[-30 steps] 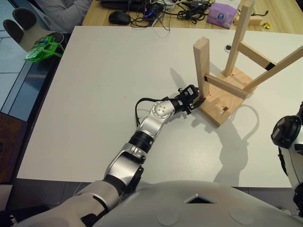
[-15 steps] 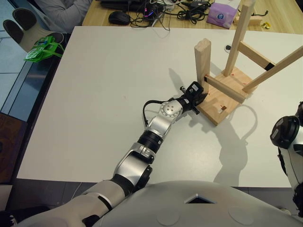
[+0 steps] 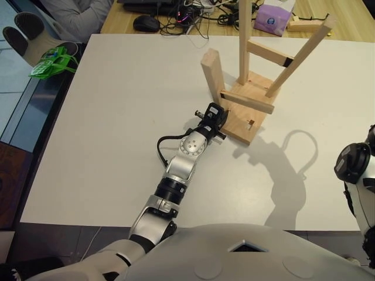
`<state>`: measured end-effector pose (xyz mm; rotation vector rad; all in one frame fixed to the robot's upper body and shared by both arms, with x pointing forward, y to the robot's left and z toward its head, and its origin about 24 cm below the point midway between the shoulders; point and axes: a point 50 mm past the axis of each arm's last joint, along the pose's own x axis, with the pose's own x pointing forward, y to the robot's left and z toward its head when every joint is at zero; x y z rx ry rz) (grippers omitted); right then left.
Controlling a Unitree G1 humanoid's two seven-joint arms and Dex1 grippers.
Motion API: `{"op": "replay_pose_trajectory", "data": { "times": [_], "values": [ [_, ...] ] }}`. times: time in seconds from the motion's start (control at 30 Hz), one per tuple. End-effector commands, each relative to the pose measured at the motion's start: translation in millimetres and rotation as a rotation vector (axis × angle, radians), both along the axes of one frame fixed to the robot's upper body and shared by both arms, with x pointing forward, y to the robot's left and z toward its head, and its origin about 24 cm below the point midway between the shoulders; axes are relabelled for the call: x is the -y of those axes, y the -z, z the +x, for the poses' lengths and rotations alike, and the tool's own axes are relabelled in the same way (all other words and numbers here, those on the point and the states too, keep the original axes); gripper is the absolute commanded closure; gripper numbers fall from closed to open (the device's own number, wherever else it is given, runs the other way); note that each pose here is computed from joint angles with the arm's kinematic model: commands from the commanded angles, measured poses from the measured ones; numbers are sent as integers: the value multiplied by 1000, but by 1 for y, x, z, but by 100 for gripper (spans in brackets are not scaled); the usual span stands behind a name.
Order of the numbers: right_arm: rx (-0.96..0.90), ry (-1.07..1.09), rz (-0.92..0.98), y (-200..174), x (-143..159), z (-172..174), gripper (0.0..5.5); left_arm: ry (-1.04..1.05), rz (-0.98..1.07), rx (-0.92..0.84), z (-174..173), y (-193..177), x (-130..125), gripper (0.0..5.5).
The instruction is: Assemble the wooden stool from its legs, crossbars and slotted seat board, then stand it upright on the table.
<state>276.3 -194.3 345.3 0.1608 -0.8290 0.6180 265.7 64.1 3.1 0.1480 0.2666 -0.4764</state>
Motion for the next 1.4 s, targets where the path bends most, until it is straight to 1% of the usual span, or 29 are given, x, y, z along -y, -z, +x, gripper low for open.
{"op": "replay_pose_trajectory", "data": {
  "times": [0.03, 0.1, 0.17, 0.27, 0.3, 0.37, 0.5, 0.53, 0.6, 0.63, 0.7, 0.77, 0.83, 0.97, 1.1, 1.17, 1.23, 1.33, 1.4],
  "values": [
    [16, -18, -18, -8, 0, -2, 448, -329, 151, -328, -46, 65, -69, 439],
    [10, -22, -26, -8, 0, 0, 448, -457, 125, -374, -56, 70, -81, 439],
    [9, -31, -33, -8, -1, 0, 448, -517, 120, -390, -60, 72, -85, 439],
    [6, -41, -36, -7, -2, -1, 448, -476, 110, -419, -64, 76, -71, 441],
    [5, -41, -36, -7, -2, 0, 448, -459, 104, -421, -63, 77, -66, 404],
    [4, -42, -34, -6, -3, -1, 448, -432, 85, -415, -61, 75, -59, 377],
    [-1, -39, -29, -3, -4, -1, 448, -408, 58, -378, -55, 63, -57, 315],
    [0, -33, -27, -3, -3, -2, 448, -374, 59, -370, -56, 60, -54, 311],
    [0, -22, -19, -1, -2, -4, 448, -295, 62, -361, -58, 54, -49, 283],
    [-2, -23, -16, 0, -3, -3, 448, -265, 64, -353, -61, 49, -49, 257],
    [-7, -11, -8, 2, -2, -5, 448, -181, 38, -350, -67, 35, -52, 232],
    [-23, -1, 2, 7, -2, -7, 448, -83, -43, -383, -74, 23, -48, 232],
    [-37, 4, 11, 12, -3, -7, 448, -23, -67, -406, -79, 17, -45, 232],
    [-91, 14, 31, 27, -2, -1, 448, -6, -24, -403, -79, 12, -52, 232],
    [-145, 29, 46, 42, 2, 5, 448, 30, -17, -401, -79, 9, -53, 232],
    [-176, 32, 64, 50, 5, 9, 448, 66, -3, -338, -74, 2, -57, 232],
    [-238, 39, 96, 67, 9, 17, 448, 63, 26, -244, -63, -7, -66, 232],
    [-312, 45, 116, 91, 10, 25, 448, 24, -17, -182, -52, -16, -69, 179],
    [-354, 35, 123, 104, 7, 28, 448, -2, -62, -160, -51, -17, -68, 155]
  ]
}}
